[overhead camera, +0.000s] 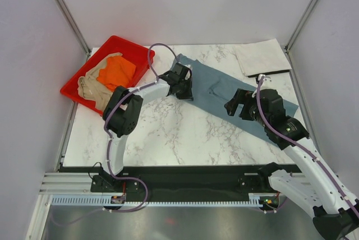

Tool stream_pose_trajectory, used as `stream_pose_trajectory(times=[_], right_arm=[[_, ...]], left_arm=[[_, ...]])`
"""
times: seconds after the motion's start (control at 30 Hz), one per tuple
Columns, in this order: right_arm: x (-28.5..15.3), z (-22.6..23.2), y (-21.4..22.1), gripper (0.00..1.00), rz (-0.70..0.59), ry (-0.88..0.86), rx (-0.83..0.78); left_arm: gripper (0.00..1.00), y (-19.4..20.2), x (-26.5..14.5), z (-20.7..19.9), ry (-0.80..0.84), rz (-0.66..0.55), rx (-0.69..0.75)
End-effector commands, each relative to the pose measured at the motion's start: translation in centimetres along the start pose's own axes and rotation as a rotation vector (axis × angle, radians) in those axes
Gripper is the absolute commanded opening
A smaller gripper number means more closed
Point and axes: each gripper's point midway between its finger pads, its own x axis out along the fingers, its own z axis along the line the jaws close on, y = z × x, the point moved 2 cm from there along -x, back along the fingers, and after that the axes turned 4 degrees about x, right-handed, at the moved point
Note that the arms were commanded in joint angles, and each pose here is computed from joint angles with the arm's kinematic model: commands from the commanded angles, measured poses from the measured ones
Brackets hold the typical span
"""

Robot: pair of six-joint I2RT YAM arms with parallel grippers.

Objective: Fold and stack the t-shirts
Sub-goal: Fold the tshirt

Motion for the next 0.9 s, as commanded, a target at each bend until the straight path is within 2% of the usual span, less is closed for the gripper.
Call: stream_pose_trajectory(times=[0.0,0.37,0.5,0.67,0.77,0.87], right_arm=[[-0.3,0.2,0.0,0.98,0.003,-0.013,0.005],[-1.0,0.4,-0.5,0.98,-0.01,-0.016,-0.002],[-1.1,0.3,-0.8,0.98,-0.025,-0.006,0.002],[-1.3,0.2,-1.5,0.98,-0.043,0.014,-0.003],[-0.6,-1.1,-1.5,0.98,-0.064,0.082,-0.02],[1.5,-5.2,-1.0,0.98,-0.114,0.306,-0.022]], left_arm=[[0.02,0.0,0.7,1.3,-0.071,-0.027,-0.025],[0.02,1.4,1.5,3.9,-0.169,-0.002,-0.027],[0.02,0.3,1.6,5.1,-0.171,-0.008,-0.024],[0.02,-2.4,3.0,5.3,-0.171,-0.044,0.093],[0.02,-4.5,3.2,6.0,-0.173,-0.078,0.095],[0.02,-6.8,1.4,5.4,-0.107,-0.115,0.063]])
